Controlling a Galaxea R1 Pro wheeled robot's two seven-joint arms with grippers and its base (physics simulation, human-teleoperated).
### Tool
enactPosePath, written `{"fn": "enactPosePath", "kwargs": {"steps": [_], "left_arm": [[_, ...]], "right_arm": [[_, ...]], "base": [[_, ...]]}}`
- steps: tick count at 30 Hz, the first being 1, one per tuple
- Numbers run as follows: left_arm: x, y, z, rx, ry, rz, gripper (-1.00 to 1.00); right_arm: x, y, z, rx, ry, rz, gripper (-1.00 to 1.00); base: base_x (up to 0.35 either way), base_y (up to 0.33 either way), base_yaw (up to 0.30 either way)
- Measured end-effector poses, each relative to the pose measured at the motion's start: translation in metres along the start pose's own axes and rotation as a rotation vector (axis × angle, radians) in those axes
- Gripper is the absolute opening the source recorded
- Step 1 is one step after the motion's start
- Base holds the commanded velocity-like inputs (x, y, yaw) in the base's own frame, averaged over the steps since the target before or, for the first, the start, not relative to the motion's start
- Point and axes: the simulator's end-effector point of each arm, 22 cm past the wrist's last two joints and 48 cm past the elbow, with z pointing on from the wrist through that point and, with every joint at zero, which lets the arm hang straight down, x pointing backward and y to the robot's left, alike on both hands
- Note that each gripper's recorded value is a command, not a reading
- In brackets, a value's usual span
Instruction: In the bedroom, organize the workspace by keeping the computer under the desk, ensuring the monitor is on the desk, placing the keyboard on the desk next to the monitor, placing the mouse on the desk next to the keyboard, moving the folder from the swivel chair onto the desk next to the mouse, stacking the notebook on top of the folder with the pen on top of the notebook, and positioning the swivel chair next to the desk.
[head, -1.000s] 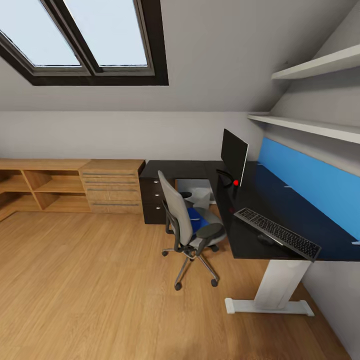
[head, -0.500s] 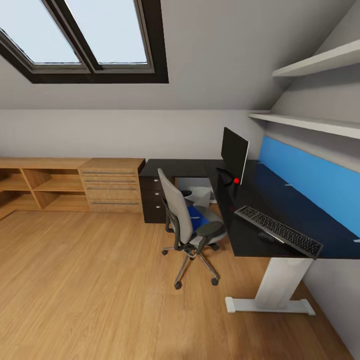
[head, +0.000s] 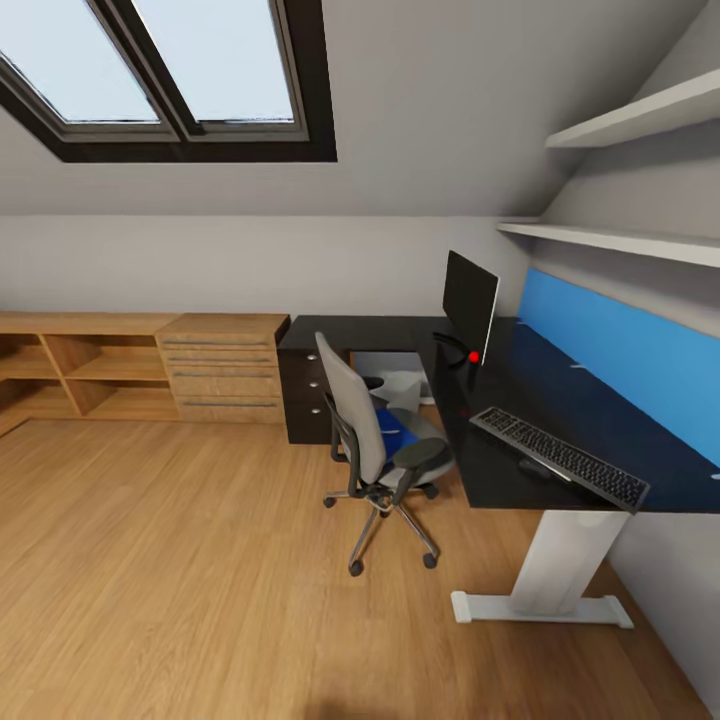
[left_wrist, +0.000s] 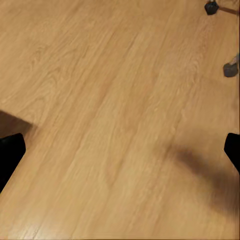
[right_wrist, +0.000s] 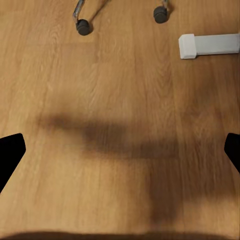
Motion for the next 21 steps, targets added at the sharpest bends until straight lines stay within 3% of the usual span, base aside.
{"fn": "enactPosePath", "kwargs": {"steps": [2, 3, 5, 6, 13, 21], "left_arm": [[-0.013, -0.004, 0.005, 0.010, -0.033, -0.006, 1.00], [-0.034, -0.010, 0.005, 0.026, -0.085, -0.014, 1.00], [-0.039, -0.010, 0.003, 0.034, -0.107, -0.018, 1.00], [-0.042, -0.011, -0.002, 0.043, -0.114, -0.021, 1.00], [-0.029, -0.013, 0.002, 0.054, -0.062, -0.014, 1.00], [-0.017, -0.012, 0.010, 0.056, -0.051, -0.014, 1.00]], "right_arm": [[-0.003, -0.001, 0.002, 0.002, -0.022, 0.001, 1.00], [-0.016, -0.003, 0.002, 0.006, -0.087, 0.002, 1.00], [-0.025, -0.004, 0.002, 0.008, -0.145, 0.001, 1.00], [-0.040, -0.004, -0.001, 0.010, -0.223, 0.000, 1.00], [-0.042, -0.004, 0.002, 0.007, -0.280, -0.004, 1.00], [-0.040, -0.004, 0.009, 0.001, -0.315, -0.007, 1.00]], "base": [[0.000, 0.000, 0.000], [0.000, 0.000, 0.000], [0.000, 0.000, 0.000], [0.000, 0.000, 0.000], [0.000, 0.000, 0.000], [0.000, 0.000, 0.000]]}}
